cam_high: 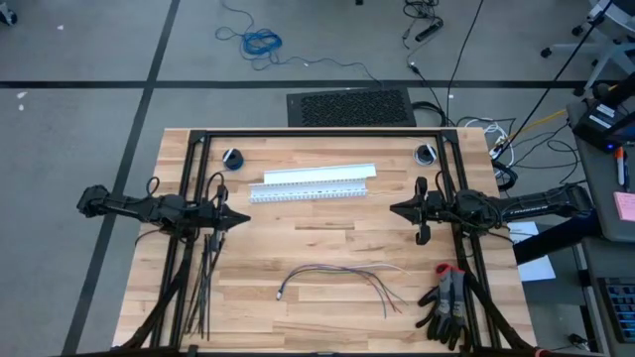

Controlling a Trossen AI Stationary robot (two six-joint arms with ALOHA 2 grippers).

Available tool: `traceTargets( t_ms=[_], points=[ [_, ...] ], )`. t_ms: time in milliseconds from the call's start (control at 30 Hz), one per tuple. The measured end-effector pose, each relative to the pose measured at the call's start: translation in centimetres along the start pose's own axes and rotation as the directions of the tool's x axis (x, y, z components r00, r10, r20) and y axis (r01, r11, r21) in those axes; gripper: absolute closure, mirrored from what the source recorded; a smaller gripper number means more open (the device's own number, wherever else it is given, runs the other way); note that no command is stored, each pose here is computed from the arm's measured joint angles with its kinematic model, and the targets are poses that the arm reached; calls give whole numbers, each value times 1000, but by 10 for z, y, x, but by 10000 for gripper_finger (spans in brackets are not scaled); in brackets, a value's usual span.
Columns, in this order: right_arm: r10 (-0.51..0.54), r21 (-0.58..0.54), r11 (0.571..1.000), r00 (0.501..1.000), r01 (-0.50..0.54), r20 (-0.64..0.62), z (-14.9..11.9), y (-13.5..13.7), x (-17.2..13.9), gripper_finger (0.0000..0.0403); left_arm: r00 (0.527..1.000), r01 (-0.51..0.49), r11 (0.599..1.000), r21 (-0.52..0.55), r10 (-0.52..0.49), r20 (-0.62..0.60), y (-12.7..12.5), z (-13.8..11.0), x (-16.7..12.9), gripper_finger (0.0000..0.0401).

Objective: Ziptie cables

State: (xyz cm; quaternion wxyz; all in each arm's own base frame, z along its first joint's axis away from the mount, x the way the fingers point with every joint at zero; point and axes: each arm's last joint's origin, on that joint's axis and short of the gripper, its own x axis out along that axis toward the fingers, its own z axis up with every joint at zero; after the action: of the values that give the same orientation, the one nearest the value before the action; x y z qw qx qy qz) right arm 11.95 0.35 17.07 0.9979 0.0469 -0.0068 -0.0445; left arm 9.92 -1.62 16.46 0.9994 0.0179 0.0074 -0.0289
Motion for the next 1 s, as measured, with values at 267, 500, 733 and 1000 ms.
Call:
traceTargets(
  t_ms=[267, 500, 733, 1000],
  points=[
    [0, 0, 1000, 1000, 0, 0, 0, 0, 0, 385, 1000, 0, 1000, 0, 0, 1, 0, 0, 0, 401],
    [0, 0, 1000, 1000, 0, 0, 0, 0, 0, 385, 1000, 0, 1000, 0, 0, 1, 0, 0, 0, 401],
    [0, 0, 1000, 1000, 0, 0, 0, 0, 0, 385, 1000, 0, 1000, 0, 0, 0, 0, 0, 0, 401],
    [-6, -40, 999, 998, 4, -63, -6, -1, 0, 385, 1000, 0, 1000, 0, 0, 0, 0, 0, 0, 401]
  ],
)
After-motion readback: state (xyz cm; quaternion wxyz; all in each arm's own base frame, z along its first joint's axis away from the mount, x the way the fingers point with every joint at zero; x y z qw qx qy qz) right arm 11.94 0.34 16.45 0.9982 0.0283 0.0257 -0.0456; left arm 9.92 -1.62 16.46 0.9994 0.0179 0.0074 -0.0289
